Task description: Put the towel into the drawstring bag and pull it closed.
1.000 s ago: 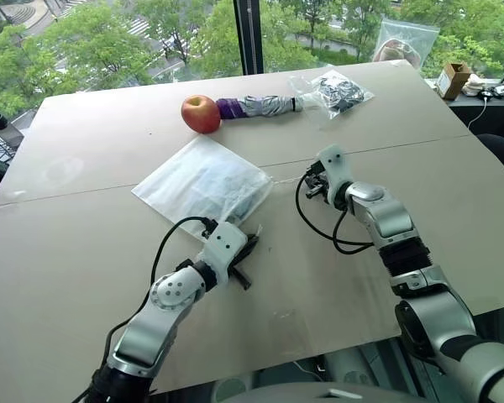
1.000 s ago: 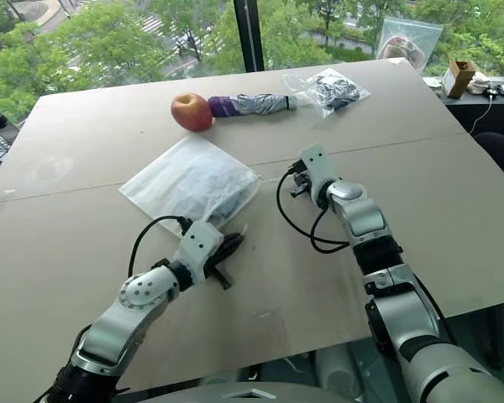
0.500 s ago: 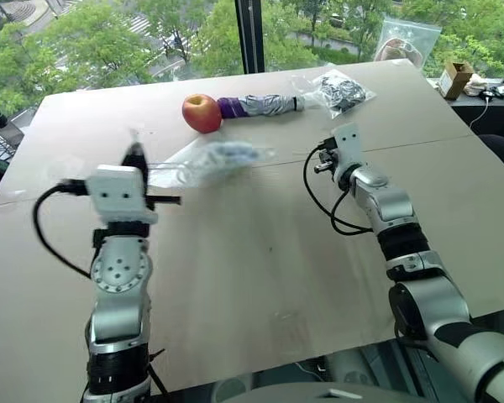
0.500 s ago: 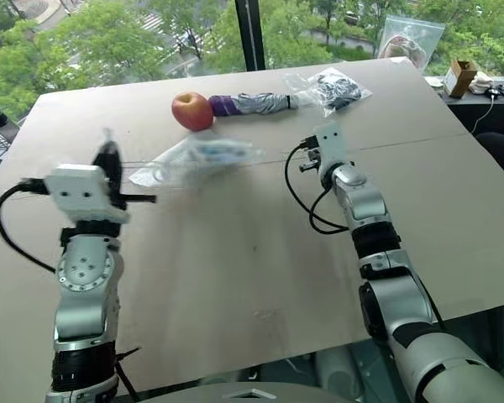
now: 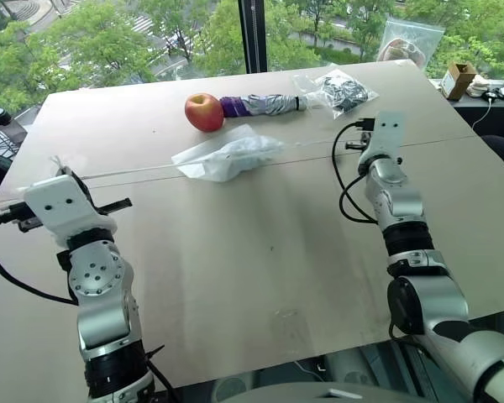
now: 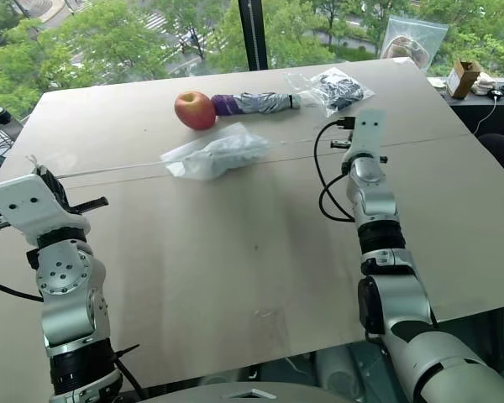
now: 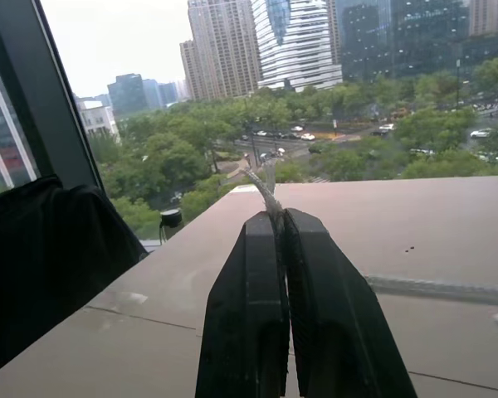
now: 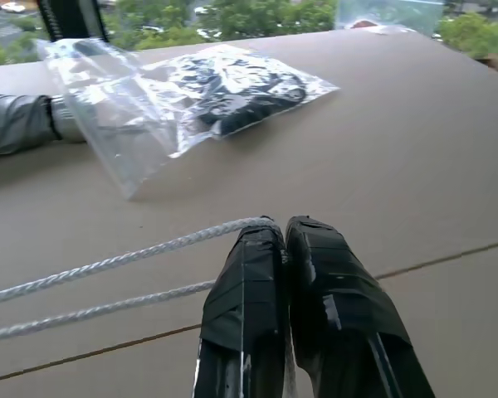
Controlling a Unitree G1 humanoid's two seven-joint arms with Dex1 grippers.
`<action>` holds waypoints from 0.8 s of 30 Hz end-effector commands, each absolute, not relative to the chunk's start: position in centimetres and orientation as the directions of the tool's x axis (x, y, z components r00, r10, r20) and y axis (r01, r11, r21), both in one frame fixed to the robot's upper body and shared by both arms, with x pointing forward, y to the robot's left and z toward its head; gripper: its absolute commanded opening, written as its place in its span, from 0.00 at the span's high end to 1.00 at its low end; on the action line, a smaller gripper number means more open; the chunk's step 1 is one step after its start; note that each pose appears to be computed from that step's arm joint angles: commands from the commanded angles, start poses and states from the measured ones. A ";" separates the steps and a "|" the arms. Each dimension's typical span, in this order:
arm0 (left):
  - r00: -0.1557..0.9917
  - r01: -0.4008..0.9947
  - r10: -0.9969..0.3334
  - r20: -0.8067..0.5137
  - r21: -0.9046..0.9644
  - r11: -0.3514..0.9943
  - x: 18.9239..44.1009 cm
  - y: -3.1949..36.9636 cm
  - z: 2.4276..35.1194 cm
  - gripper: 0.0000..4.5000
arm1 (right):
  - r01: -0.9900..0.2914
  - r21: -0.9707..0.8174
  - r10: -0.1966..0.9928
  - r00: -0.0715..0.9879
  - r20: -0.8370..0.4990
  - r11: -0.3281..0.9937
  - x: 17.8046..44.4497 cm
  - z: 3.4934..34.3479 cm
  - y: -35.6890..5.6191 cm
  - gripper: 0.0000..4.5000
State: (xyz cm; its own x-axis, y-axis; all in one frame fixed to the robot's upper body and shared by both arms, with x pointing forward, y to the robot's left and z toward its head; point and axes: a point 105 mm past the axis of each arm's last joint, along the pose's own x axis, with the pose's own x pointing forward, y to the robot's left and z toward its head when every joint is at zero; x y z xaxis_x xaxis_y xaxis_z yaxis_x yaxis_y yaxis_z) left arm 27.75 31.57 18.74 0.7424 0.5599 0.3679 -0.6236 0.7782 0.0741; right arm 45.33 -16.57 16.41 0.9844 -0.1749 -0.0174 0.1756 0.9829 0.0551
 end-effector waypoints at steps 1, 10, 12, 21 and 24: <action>0.598 -0.768 0.683 0.419 0.054 0.639 25.0 34.7 20.2 0.99 | 0.408 0.153 -0.421 0.904 0.073 0.900 44.4 19.2 -22.6 1.00; 0.520 -0.748 0.552 0.651 0.034 0.663 26.0 34.4 29.6 0.99 | 0.377 0.141 -0.400 0.813 0.423 0.915 43.3 29.2 -22.8 1.00; 0.490 -0.762 0.555 0.672 0.021 0.647 25.8 34.9 30.9 0.99 | 0.394 0.131 -0.408 0.789 0.460 0.910 43.1 30.4 -23.3 1.00; 0.413 -0.873 0.724 0.552 0.013 0.488 24.3 38.9 27.6 0.99 | 0.578 0.217 -0.616 0.709 0.343 0.786 42.0 27.6 -29.0 1.00; 0.396 -0.878 0.726 0.563 -0.001 0.479 24.0 39.3 27.9 0.99 | 0.633 0.230 -0.671 0.661 0.335 0.739 41.2 27.4 -30.5 1.00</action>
State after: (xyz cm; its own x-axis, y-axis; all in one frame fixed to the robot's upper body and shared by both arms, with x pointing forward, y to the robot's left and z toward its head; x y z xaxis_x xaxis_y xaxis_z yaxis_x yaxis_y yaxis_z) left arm 28.11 34.41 27.01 0.6075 0.5709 0.5523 -0.7286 0.6774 0.1013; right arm 43.93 -23.36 26.31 0.8218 -0.4548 0.3434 0.4450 0.8885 0.1119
